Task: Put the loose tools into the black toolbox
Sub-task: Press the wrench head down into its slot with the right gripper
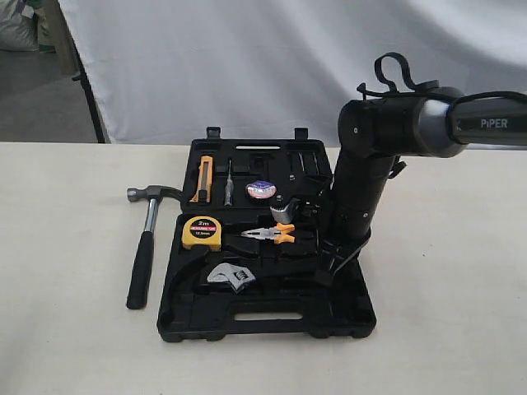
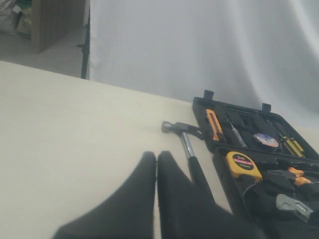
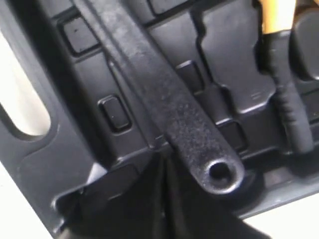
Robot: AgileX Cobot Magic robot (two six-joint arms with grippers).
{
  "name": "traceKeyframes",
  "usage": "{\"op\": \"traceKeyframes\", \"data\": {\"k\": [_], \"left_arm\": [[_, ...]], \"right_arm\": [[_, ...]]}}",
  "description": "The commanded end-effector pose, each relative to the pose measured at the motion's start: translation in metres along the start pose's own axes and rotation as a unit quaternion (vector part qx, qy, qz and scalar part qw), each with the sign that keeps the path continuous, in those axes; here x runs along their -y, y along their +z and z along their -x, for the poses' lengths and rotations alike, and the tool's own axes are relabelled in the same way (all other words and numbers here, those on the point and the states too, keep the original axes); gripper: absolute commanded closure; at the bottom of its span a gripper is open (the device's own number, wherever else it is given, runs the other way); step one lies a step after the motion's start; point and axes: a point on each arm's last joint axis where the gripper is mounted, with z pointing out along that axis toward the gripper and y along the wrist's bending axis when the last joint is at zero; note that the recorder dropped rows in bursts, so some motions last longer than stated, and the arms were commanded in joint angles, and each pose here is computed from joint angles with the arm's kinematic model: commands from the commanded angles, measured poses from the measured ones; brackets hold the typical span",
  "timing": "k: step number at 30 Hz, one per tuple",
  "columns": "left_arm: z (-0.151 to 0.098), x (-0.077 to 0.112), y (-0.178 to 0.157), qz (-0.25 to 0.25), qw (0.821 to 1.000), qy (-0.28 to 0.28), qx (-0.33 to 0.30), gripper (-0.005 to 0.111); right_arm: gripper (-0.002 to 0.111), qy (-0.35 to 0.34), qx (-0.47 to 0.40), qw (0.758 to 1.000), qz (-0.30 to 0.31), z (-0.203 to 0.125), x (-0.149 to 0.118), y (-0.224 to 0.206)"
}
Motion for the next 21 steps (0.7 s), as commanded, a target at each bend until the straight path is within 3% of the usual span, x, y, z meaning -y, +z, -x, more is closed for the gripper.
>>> {"op": "traceKeyframes", "data": {"k": [1,9,15,21], "left_arm": [[0.002,-0.001,0.000,0.010,1.000,0.000,0.010,0.106],[0.002,-0.001,0.000,0.010,1.000,0.000,0.010,0.106],[0.002,-0.001,0.000,0.010,1.000,0.000,0.010,0.106],[0.002,-0.001,0.000,0.010,1.000,0.000,0.010,0.106]], "right_arm": [[0.108,0.000,-0.004,1.000,-0.010,-0.002,0.003,0.003],[0.108,0.025,0.066,0.997,0.027,0.016,-0.002,-0.012],[0.108,-0.026,0.138,0.985,0.096,0.034,-0.021,-0.018],[0.108,-0.070,0.122,0.986,0.084,0.054,-0.041,0.005]]}}
